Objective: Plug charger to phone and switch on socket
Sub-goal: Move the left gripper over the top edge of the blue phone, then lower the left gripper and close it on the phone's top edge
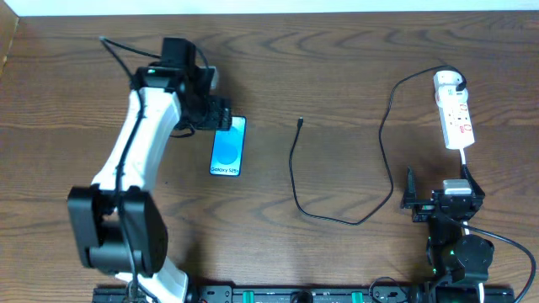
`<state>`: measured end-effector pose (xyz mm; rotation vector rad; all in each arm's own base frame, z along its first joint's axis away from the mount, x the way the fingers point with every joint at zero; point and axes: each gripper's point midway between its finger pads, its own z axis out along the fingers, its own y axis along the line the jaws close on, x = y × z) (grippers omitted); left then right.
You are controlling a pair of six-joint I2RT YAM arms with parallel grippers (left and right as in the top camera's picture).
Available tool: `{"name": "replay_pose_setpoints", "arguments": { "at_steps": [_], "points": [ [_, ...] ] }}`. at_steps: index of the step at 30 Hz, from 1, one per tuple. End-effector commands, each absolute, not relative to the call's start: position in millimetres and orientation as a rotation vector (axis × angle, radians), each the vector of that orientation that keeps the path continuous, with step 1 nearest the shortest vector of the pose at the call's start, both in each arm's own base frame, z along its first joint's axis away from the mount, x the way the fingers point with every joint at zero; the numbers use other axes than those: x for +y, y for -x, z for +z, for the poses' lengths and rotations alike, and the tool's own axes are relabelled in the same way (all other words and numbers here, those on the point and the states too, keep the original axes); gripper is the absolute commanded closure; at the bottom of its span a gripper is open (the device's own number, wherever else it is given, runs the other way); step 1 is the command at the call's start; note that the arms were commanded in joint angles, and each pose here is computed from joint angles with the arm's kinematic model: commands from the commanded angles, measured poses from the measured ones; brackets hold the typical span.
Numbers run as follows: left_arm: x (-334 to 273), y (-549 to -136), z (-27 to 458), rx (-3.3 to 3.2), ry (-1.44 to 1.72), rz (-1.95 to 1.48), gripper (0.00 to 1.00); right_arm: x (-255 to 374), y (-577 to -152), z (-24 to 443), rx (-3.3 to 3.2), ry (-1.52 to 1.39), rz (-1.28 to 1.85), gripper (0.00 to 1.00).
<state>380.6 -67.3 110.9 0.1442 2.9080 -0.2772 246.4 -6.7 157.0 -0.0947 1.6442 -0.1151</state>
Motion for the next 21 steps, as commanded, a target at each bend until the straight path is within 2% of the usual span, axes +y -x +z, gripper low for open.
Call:
{"name": "replay_pose_setpoints", "arguments": {
  "at_steps": [1,11,21],
  "points": [
    [-68.4,-386.5,98.6,2.936,-0.091,-0.186,0.15,-3.6,-246.2,156.7,1.643,0.093,-0.094,0.01],
    [-71.4,-384.6,57.4,3.04,-0.012,-0.149,0.15,-3.6,-246.2,156.7,1.643,0.093,-0.094,0.01],
    [-88.0,-384.0,27.1,3.089,-0.075,-0.141,0.15,-3.6,-246.2,156.7,1.643,0.093,-0.094,0.01]
  ]
}}
